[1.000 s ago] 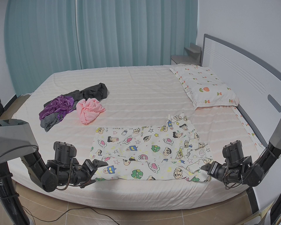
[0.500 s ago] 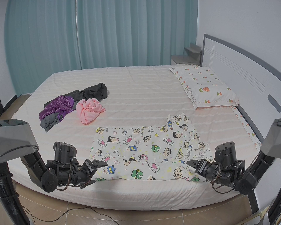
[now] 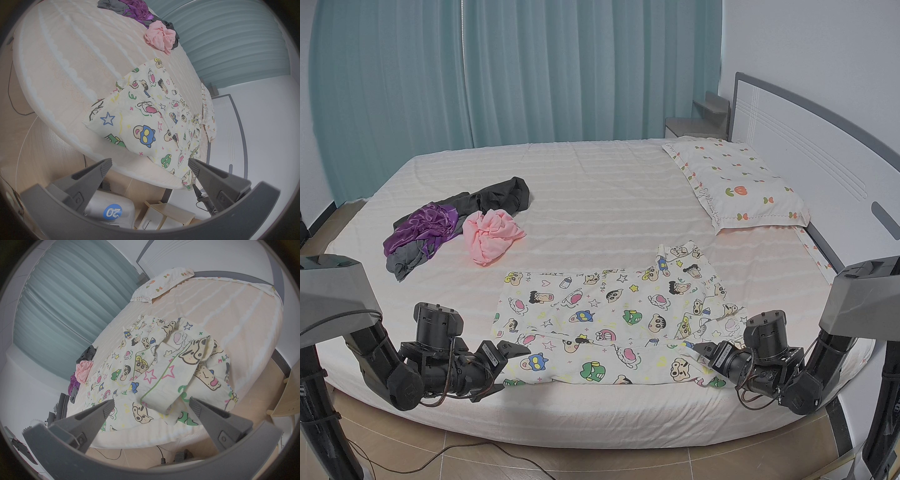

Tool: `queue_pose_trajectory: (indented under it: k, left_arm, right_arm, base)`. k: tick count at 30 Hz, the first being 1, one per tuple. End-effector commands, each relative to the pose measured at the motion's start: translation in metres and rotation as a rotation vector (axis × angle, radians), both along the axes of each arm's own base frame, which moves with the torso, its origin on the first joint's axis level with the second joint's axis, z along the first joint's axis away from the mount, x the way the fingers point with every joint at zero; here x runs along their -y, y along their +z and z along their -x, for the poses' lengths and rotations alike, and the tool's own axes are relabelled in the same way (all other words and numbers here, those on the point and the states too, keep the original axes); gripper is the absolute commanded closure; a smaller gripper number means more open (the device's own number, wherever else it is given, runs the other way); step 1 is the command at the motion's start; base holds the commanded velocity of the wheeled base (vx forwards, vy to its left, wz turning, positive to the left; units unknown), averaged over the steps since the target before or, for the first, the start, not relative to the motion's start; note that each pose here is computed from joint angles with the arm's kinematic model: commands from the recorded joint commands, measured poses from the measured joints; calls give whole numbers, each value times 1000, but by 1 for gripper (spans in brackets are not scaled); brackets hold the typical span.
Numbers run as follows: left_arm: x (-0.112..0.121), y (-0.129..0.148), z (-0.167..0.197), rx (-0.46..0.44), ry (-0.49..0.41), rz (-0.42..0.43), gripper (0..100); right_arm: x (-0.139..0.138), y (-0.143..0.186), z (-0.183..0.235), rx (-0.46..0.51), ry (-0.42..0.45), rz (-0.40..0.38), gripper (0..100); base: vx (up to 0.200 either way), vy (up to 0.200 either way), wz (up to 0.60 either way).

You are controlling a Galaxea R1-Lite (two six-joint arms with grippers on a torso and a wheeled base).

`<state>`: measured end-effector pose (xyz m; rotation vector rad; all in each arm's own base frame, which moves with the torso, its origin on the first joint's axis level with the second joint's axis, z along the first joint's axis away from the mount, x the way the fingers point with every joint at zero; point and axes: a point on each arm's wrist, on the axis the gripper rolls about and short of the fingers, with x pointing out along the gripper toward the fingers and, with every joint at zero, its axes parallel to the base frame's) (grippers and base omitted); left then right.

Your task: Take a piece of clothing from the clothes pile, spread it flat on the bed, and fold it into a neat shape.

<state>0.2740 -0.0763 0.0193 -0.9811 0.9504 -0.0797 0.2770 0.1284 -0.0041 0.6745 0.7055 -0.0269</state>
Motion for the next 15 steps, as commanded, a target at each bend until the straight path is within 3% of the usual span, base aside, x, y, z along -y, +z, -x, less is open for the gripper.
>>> queue_pose_trajectory:
  k: [1, 3, 4, 15]
  left_arm:
    - [0, 0, 0, -2, 0, 0, 0]
    - [0, 0, 0, -2, -1, 0, 0]
    - [0, 0, 0, -2, -1, 0, 0]
    - [0, 0, 0, -2, -1, 0, 0]
  right_arm:
    - [-2, -7, -5, -8, -1, 4, 0]
    - [-4, -7, -8, -1, -1, 0, 0]
    - [-4, -7, -9, 3, -4, -1, 100]
    - [-4, 6, 1, 24, 5, -4, 100]
  base:
    - [0, 0, 0]
    - [0, 0, 0]
    - [0, 0, 0]
    - [0, 0, 0]
